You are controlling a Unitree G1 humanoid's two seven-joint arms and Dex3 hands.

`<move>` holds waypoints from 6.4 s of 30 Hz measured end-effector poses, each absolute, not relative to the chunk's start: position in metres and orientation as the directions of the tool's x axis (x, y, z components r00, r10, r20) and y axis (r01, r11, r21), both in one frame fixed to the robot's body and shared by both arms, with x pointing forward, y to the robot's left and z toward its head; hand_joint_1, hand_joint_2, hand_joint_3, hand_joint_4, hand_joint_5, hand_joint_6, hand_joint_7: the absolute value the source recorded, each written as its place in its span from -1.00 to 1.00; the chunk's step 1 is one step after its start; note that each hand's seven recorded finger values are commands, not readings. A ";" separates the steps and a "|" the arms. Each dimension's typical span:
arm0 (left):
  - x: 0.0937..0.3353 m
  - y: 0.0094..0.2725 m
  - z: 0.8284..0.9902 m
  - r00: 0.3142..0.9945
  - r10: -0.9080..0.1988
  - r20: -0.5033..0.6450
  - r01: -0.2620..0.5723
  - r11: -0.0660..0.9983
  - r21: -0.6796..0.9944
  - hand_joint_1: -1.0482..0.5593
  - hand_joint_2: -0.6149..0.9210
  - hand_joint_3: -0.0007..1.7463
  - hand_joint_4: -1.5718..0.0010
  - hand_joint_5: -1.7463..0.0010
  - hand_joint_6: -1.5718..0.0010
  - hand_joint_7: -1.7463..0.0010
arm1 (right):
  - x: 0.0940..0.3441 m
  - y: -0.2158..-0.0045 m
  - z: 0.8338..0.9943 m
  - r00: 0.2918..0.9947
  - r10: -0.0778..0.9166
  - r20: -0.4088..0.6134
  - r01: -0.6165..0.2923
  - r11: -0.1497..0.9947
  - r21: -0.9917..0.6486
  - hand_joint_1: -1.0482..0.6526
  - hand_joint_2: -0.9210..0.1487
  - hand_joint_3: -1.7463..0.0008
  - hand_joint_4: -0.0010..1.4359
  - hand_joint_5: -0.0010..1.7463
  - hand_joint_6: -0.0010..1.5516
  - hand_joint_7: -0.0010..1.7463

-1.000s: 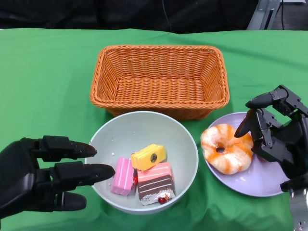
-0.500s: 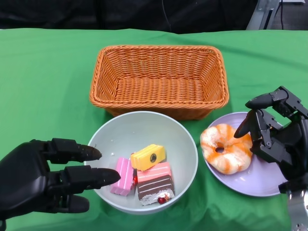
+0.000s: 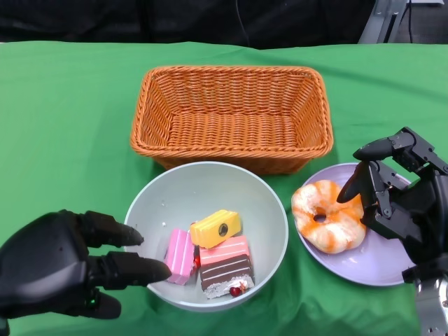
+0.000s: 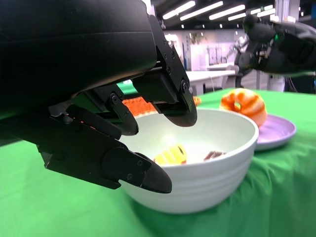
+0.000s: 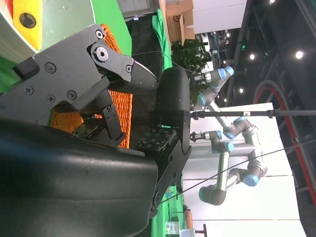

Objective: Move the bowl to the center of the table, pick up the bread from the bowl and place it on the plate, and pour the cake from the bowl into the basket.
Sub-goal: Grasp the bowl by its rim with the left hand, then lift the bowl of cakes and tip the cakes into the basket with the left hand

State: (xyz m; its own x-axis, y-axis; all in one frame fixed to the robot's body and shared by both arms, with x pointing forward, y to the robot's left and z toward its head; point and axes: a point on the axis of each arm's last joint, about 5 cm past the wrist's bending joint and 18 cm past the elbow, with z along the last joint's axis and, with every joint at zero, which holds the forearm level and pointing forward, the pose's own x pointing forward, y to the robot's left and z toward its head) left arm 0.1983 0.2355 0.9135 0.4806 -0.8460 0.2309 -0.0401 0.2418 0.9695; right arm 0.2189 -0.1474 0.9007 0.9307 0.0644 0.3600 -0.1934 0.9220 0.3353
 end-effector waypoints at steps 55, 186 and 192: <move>0.221 0.194 0.918 0.518 -0.848 -0.112 0.166 -0.029 0.986 -0.34 1.00 -0.98 -0.01 1.00 0.06 1.00 | 0.210 -0.130 0.905 0.916 0.019 0.401 -0.169 0.925 0.341 0.05 -0.29 -0.14 0.18 0.70 0.12 0.23; 0.277 0.155 0.952 0.469 -0.698 0.541 0.086 0.646 0.759 0.14 0.47 0.16 0.10 -1.00 0.16 -0.76 | 0.195 -0.101 0.869 0.936 0.194 0.295 -0.272 0.929 0.250 0.11 -0.46 0.02 -0.02 0.80 -0.09 0.43; 0.292 0.145 0.950 0.496 -0.697 0.518 0.126 0.648 0.751 0.10 0.53 0.23 0.06 -0.93 0.07 -0.60 | 0.195 -0.103 0.867 0.930 0.217 0.296 -0.287 0.932 0.219 0.07 -0.43 -0.01 0.05 0.78 -0.09 0.45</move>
